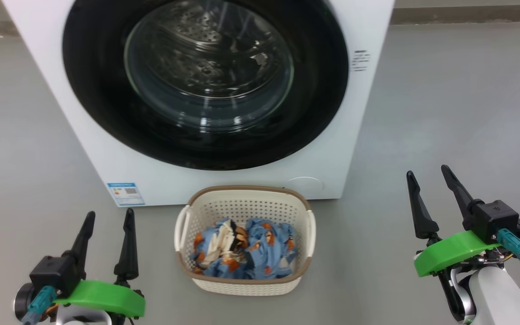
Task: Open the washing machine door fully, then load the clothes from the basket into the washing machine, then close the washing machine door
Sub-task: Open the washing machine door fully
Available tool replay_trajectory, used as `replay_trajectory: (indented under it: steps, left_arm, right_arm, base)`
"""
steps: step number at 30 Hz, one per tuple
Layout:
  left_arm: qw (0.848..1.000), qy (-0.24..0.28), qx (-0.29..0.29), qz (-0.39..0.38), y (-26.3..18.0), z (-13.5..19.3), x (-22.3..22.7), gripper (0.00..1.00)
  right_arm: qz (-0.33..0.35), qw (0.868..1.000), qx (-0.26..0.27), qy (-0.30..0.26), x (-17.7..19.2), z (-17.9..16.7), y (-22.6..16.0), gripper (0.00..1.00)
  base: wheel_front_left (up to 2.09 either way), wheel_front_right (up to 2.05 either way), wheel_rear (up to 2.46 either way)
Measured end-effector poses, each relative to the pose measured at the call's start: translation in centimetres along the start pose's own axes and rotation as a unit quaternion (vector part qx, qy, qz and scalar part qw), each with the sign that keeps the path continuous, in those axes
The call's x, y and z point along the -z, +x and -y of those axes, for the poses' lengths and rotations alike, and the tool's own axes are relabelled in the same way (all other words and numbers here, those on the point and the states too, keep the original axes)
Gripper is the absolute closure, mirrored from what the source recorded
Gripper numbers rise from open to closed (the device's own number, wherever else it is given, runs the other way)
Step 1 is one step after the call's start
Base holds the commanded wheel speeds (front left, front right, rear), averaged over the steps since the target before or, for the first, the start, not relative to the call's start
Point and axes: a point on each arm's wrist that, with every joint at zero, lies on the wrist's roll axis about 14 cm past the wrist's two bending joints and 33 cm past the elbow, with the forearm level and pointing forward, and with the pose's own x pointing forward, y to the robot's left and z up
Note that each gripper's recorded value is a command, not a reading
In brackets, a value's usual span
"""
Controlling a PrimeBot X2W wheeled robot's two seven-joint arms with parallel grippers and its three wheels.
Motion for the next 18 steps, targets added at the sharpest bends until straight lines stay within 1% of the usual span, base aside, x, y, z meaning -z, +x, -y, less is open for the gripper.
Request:
replay_trajectory:
  steps: [4,8,12,18]
  left_arm:
    - [1.000,0.000,0.001,0.001,0.00,0.06,-0.06,0.00]
    - [1.000,-0.001,0.003,0.001,-0.02,0.19,-0.07,0.00]
    - [1.000,-0.001,0.005,0.001,-0.07,0.38,-0.08,0.00]
    - [1.000,-0.001,0.006,0.000,-0.19,0.43,-0.04,0.00]
  right_arm:
    - [0.001,1.000,0.001,-0.001,-0.07,0.13,-0.06,0.00]
    - [0.002,1.000,0.001,-0.002,-0.16,0.16,-0.11,0.00]
    - [0.003,1.000,0.001,-0.002,-0.27,0.18,-0.15,0.00]
    - [0.004,1.000,0.000,-0.002,-0.35,0.10,-0.15,0.00]
  base:
    - [0.80,0.80,-1.61]
    - [0.55,0.55,-1.10]
    - [0.23,0.23,-0.46]
    - [0.01,0.01,-0.01]
